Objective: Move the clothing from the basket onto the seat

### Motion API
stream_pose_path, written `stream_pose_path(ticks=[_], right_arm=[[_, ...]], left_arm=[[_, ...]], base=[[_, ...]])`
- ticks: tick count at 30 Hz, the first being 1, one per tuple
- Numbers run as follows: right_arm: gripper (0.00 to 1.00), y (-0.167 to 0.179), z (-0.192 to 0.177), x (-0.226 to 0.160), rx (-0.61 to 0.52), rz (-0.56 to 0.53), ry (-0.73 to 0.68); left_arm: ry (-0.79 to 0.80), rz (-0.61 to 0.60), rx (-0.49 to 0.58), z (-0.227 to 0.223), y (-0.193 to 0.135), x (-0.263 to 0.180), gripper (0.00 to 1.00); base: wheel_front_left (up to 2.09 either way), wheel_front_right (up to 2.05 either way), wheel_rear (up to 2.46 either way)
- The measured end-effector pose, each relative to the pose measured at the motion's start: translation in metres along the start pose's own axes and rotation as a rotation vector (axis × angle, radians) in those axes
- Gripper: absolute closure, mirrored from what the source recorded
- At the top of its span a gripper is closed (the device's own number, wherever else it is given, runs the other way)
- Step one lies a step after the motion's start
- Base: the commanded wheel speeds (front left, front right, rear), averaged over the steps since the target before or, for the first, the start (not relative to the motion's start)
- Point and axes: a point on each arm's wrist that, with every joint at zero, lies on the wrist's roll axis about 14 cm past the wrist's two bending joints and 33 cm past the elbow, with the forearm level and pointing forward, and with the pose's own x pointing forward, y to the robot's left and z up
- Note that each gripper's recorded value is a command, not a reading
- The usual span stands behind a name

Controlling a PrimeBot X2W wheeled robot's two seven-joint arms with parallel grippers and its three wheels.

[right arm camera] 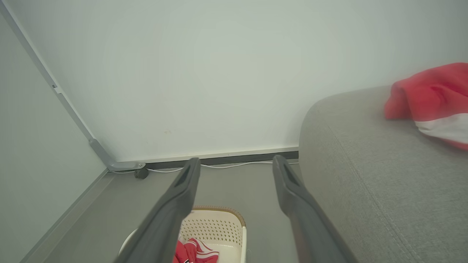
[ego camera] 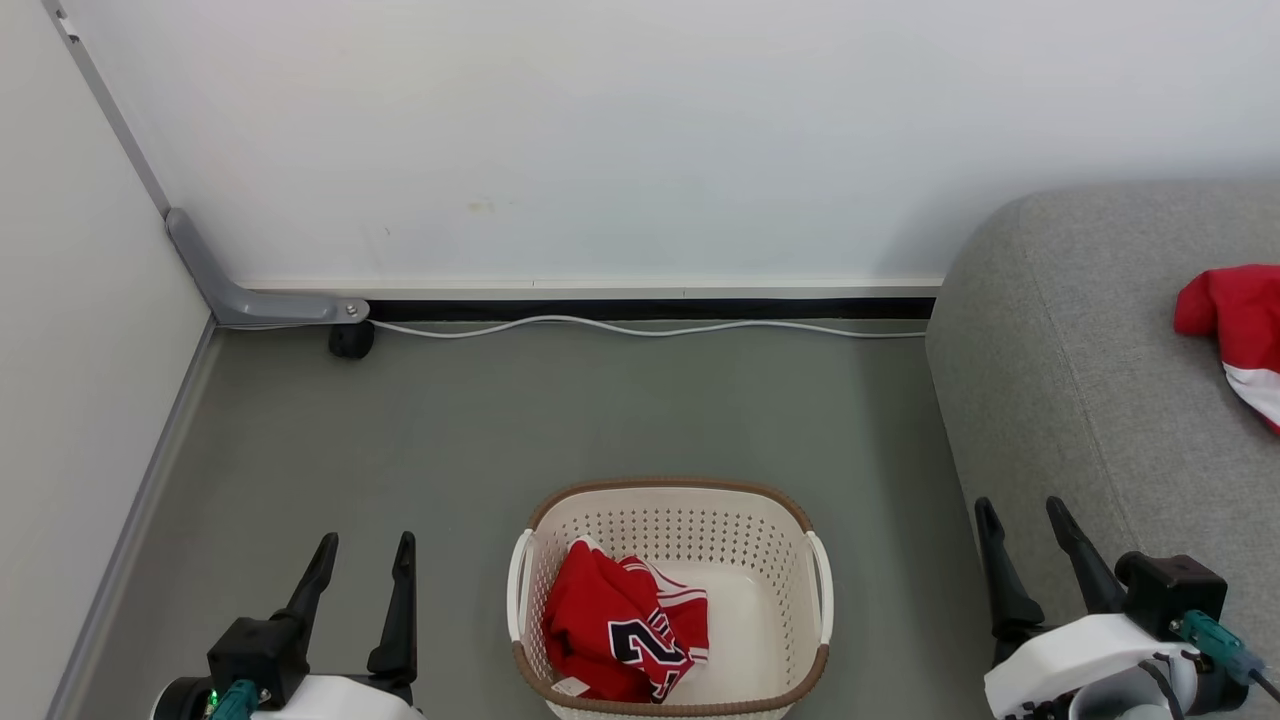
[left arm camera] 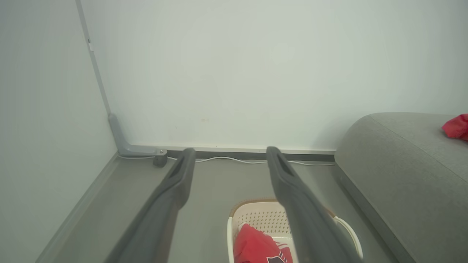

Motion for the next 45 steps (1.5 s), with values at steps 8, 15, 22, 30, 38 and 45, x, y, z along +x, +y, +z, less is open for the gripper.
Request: stream_pose_path(ticks=[8,15,22,30,38,45], right_arm=[[0.00,-0.001,0.000,0.000,0.002,-0.005,0.000],[0.00,-0.002,-0.002,0.000,0.004,-0.008,0.003],[0.00,-0.002,-0.004,0.001,0.005,-0.010,0.009],[0.00,0.000,-0.008,0.014,0.004,0.001,0.020],[0.00,-0.004,-0.011,0.046,-0.004,0.015,0.024],[0.00,-0.010,-0.018,0.089,-0.006,0.031,0.012]], left_arm=[[0.004,-0.011,-0.001,-0.001,-0.004,0.000,0.00],[0.011,-0.014,-0.008,-0.004,-0.005,0.001,0.00],[0.031,-0.022,-0.008,-0.010,-0.008,0.002,0.00],[0.123,-0.061,-0.030,-0.039,-0.022,0.005,0.00],[0.238,-0.118,-0.077,-0.076,-0.044,0.024,0.00],[0.351,-0.203,-0.092,-0.119,-0.074,0.063,0.00]], base=[[0.00,0.00,0.00],[0.00,0.00,0.00],[0.00,0.00,0.00],[0.00,0.00,0.00],[0.00,0.00,0.00],[0.00,0.00,0.00]])
